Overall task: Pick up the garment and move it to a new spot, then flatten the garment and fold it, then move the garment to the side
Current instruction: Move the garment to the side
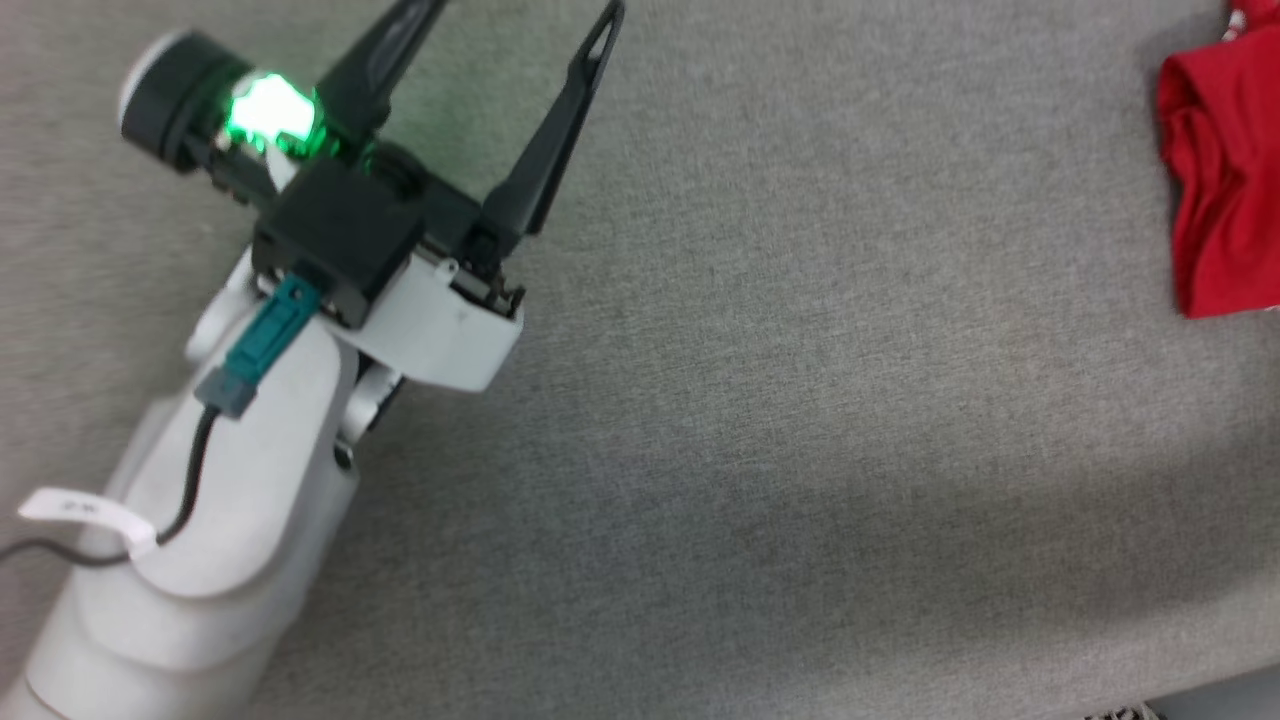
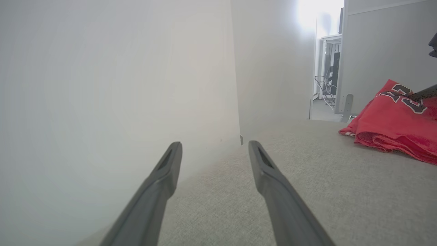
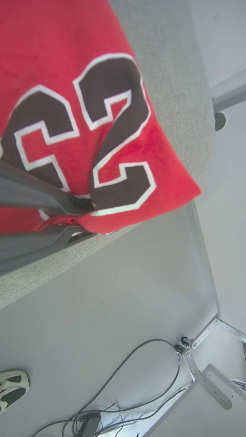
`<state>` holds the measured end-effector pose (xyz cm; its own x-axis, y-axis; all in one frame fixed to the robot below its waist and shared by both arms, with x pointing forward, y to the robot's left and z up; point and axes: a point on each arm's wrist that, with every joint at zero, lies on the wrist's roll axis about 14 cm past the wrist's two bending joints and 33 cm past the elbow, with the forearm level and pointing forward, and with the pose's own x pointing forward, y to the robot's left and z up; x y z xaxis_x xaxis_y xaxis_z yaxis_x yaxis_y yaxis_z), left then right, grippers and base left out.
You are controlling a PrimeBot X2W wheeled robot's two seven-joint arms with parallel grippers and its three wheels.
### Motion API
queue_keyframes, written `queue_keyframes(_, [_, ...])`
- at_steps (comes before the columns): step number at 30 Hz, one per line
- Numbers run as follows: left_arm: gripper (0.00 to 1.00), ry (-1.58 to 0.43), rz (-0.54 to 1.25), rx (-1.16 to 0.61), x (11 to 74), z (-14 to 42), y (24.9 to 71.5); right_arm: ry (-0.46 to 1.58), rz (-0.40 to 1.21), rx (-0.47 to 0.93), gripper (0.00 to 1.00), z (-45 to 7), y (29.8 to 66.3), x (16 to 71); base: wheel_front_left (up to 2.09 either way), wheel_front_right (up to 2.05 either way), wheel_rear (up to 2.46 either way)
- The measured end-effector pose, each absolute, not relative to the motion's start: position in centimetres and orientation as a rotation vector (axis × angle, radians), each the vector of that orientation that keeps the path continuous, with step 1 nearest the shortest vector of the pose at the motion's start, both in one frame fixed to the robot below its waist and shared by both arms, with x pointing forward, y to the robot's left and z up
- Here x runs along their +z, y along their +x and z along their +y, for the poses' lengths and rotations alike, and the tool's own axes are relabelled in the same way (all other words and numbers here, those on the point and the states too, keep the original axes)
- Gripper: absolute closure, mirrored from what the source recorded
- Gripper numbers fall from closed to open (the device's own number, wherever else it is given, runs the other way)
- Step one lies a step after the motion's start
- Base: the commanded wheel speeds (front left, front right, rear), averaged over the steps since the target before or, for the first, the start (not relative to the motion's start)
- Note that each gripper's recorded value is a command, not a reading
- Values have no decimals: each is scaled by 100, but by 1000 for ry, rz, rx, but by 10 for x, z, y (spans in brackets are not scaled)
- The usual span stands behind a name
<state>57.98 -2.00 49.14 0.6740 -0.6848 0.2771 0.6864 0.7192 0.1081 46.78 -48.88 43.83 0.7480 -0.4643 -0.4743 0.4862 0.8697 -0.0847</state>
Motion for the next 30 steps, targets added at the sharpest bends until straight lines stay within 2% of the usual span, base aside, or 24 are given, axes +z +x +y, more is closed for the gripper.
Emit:
queue_keyframes(6, [0, -16, -301, -806, 471, -34, 595, -42, 505, -554, 100, -503, 481, 428, 0, 0, 0])
queue_keyframes(14, [0, -26, -292, -825, 459, -41, 599, -97, 532, -590, 100, -513, 479, 414, 0, 0, 0])
queue_keyframes(15, [0, -24, -291, -825, 459, -41, 599, -97, 529, -591, 79, -512, 479, 413, 0, 0, 0])
queue_keyframes(16, [0, -24, -291, -823, 460, -40, 599, -101, 530, -590, 53, -512, 478, 412, 0, 0, 0])
queue_keyframes(17, [0, -23, -290, -822, 460, -40, 600, -100, 529, -590, 4, -511, 477, 411, 0, 0, 0])
queue_keyframes(18, [0, -22, -288, -819, 461, -39, 599, -101, 527, -590, 0, -511, 475, 411, 0, 0, 0])
queue_keyframes(23, [0, -27, -271, -791, 464, -31, 594, -136, 509, -563, 0, -508, 471, 420, 0, 0, 0])
queue_keyframes(30, [0, -55, -198, -720, 463, -12, 572, -198, 468, -403, 0, -472, 482, 433, 0, 0, 0])
